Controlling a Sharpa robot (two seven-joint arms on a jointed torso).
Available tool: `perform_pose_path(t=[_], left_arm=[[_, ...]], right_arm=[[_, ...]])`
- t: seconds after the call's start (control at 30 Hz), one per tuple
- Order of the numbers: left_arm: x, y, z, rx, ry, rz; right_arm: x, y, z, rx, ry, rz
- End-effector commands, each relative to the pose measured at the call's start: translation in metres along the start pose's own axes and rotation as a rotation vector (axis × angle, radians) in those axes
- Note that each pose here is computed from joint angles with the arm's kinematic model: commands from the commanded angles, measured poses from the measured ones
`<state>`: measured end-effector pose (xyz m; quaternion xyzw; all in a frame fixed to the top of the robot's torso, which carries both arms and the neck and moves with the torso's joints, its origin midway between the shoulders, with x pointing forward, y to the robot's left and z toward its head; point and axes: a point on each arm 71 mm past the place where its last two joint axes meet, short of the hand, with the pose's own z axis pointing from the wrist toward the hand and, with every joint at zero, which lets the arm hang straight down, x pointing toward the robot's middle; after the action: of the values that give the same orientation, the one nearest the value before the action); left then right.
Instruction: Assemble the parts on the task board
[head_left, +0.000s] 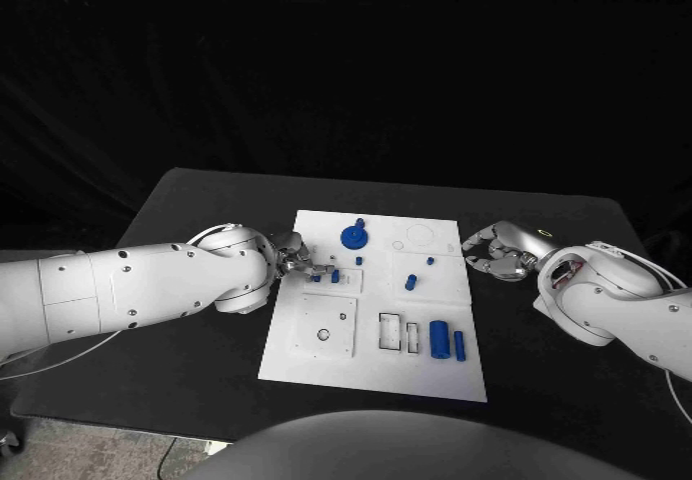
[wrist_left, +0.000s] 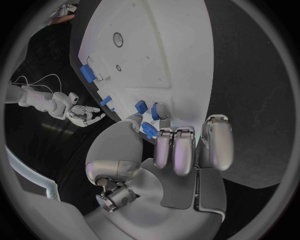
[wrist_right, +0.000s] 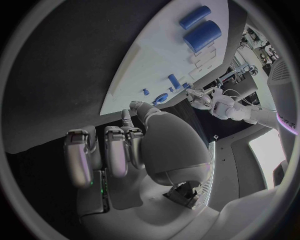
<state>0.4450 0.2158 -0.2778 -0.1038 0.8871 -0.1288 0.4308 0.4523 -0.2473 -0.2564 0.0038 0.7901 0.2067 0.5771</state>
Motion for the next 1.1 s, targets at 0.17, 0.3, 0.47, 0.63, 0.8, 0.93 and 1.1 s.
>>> perform_pose_path(t=[0.17, 0.3, 0.47, 0.63, 0.8, 0.93, 1.1], left_arm=[[0.0080, 0.0048, 0.0020, -0.007, 0.046, 0.007], [0.0074, 0.0055, 0.0027, -0.004, 0.045, 0.000], [0.0068, 0.0045, 0.0037, 0.009, 0.040, -0.011], [0.0062, 0.0022, 0.0037, 0.027, 0.028, -0.021], [0.0059, 0.0005, 0.0041, 0.041, 0.024, -0.024], [0.0060, 0.0001, 0.0041, 0.044, 0.028, -0.019], [0.0058, 0.0006, 0.0039, 0.044, 0.032, -0.008]], right_arm=[[0.0017, -0.0004, 0.0000, -0.001, 0.014, -0.005], [0.0018, -0.0005, 0.0000, -0.001, 0.014, -0.005], [0.0019, -0.0004, 0.0000, -0.002, 0.015, -0.005], [0.0019, -0.0005, 0.0000, -0.002, 0.015, -0.005], [0.0019, -0.0009, 0.0000, -0.001, 0.014, -0.005], [0.0021, -0.0007, 0.0001, -0.001, 0.015, -0.005], [0.0022, -0.0009, 0.0002, -0.001, 0.015, -0.004]])
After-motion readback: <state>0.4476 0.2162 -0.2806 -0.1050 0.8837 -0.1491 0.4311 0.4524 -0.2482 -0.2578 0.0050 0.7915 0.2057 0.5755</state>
